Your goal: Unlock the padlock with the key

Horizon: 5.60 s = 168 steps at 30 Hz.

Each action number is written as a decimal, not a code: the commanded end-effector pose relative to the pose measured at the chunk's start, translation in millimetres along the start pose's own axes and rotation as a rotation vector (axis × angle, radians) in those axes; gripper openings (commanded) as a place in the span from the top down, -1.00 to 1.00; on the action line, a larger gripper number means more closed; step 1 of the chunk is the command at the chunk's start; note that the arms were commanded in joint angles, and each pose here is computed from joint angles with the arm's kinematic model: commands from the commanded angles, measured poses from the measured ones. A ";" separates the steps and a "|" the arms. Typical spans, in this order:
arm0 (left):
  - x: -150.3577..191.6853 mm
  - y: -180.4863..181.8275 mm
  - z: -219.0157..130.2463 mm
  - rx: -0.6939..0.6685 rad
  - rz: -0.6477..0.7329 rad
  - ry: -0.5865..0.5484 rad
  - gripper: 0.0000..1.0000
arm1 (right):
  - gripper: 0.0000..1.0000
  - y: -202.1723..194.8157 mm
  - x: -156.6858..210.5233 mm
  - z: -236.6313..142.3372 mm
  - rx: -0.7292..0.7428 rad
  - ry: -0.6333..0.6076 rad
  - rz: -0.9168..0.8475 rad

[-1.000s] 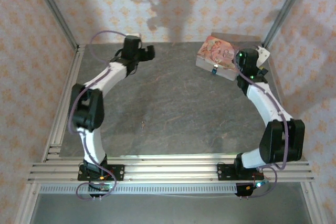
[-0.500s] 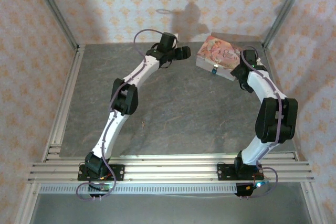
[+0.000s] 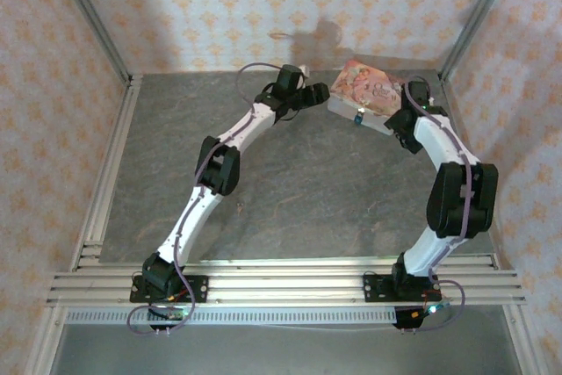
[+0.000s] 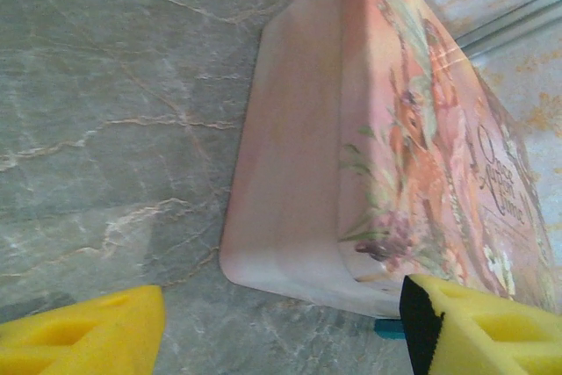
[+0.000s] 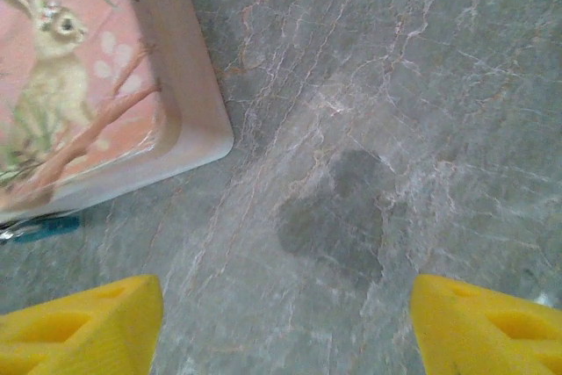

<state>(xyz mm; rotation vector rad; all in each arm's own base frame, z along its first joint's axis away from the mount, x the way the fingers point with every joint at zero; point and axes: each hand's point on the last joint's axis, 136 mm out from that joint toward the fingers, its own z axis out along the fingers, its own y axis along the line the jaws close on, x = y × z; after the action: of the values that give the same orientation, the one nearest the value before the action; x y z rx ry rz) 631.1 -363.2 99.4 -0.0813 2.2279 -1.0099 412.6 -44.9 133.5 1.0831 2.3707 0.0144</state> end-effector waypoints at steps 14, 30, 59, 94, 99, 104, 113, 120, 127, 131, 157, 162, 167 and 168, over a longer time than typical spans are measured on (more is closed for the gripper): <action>-6.8 -3.1 -35.2 -0.121 -0.016 0.029 -0.40 | -0.53 162.7 8.7 -34.7 -0.069 -0.040 -0.223; -1.5 22.4 -75.5 -0.198 0.013 0.090 -0.40 | -0.26 187.1 11.1 40.8 -0.017 0.080 -0.212; 16.9 41.6 -108.1 -0.232 0.038 0.123 -0.40 | 0.22 154.7 74.3 86.0 0.028 0.305 -0.185; 21.2 31.0 -123.3 -0.190 0.043 0.155 -0.40 | -0.05 89.7 181.1 -48.3 -0.077 0.333 -0.476; 40.8 25.5 -121.8 -0.184 0.072 0.207 -0.40 | -0.36 76.3 151.3 -74.0 -0.114 0.244 -0.381; 51.9 21.2 -125.9 -0.162 0.073 0.224 -0.40 | -0.48 33.8 122.9 -72.6 -0.052 0.178 -0.273; 63.2 4.1 -139.9 -0.109 0.076 0.225 -0.40 | -0.58 -5.0 99.5 -48.8 0.046 0.106 -0.164; 79.6 -10.7 -131.2 -0.052 0.075 0.264 -0.40 | -0.56 15.8 115.9 -17.1 0.036 0.200 -0.175; 96.1 -7.1 -123.4 -0.022 0.038 0.303 -0.38 | -0.46 52.3 136.9 -13.1 -0.061 0.258 -0.245; 96.1 -0.3 -137.9 -0.049 0.049 0.296 -0.36 | -0.42 84.7 158.3 -14.5 -0.088 0.285 -0.330; 24.3 96.5 -304.0 -0.487 0.036 0.099 -0.58 | -0.52 236.6 181.8 -46.4 -0.290 0.272 -0.507; 31.4 88.7 -361.4 -0.606 0.058 0.062 -0.62 | -0.53 232.9 181.9 -66.8 -0.331 0.297 -0.541; 86.1 99.0 -410.6 -0.679 -0.037 0.057 -0.58 | -0.53 212.9 191.1 -76.5 -0.393 0.305 -0.513; 98.0 100.1 -417.0 -0.675 -0.063 0.056 -0.54 | -0.52 208.6 191.4 -79.2 -0.400 0.302 -0.512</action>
<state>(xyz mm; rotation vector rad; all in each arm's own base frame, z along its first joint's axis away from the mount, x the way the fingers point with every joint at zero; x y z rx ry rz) 368.2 -74.3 206.0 -0.2956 2.4179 -0.3405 427.4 246.1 140.3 0.3121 2.7408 0.4015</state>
